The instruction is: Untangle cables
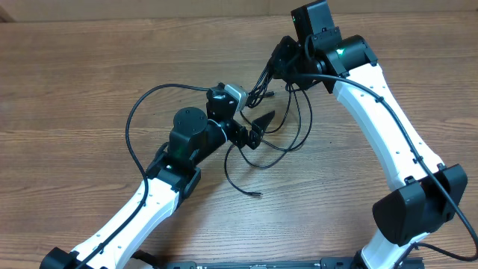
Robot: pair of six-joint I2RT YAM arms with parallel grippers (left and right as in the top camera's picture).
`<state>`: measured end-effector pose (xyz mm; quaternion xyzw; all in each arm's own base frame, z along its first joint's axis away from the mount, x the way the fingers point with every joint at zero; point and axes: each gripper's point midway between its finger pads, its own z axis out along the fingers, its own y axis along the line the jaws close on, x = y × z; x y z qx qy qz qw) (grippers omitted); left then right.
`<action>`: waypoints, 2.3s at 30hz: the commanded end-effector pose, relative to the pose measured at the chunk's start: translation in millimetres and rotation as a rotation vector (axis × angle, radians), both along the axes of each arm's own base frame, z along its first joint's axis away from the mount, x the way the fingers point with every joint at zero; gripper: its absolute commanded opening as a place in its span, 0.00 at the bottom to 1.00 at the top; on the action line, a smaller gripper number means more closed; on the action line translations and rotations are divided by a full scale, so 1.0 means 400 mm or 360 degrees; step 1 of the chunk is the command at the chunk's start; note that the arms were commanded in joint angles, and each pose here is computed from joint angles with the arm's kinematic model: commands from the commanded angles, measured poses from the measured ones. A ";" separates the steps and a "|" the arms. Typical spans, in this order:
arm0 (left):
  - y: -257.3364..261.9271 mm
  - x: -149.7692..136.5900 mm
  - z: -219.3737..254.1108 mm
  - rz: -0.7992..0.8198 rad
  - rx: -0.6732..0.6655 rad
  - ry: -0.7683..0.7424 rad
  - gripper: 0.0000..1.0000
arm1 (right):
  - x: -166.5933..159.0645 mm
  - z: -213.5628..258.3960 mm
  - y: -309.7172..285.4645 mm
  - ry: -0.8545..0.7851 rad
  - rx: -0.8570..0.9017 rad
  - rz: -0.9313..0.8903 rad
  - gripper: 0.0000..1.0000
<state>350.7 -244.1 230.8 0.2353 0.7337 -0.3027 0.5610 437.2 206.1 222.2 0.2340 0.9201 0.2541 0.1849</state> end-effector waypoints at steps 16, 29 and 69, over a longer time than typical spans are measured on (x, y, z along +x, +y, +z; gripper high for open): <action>0.058 0.081 0.002 0.0337 -0.0030 -0.0035 1.00 | 0.002 0.044 0.058 -0.0113 0.0028 0.0107 0.04; 0.049 0.080 0.008 0.0317 -0.0096 -0.0014 1.00 | -0.008 0.046 0.075 -0.0100 0.0055 0.0129 0.04; 0.333 0.159 -0.085 0.1401 0.0232 0.0016 1.00 | -0.016 0.056 0.114 -0.0147 0.0064 0.0195 0.04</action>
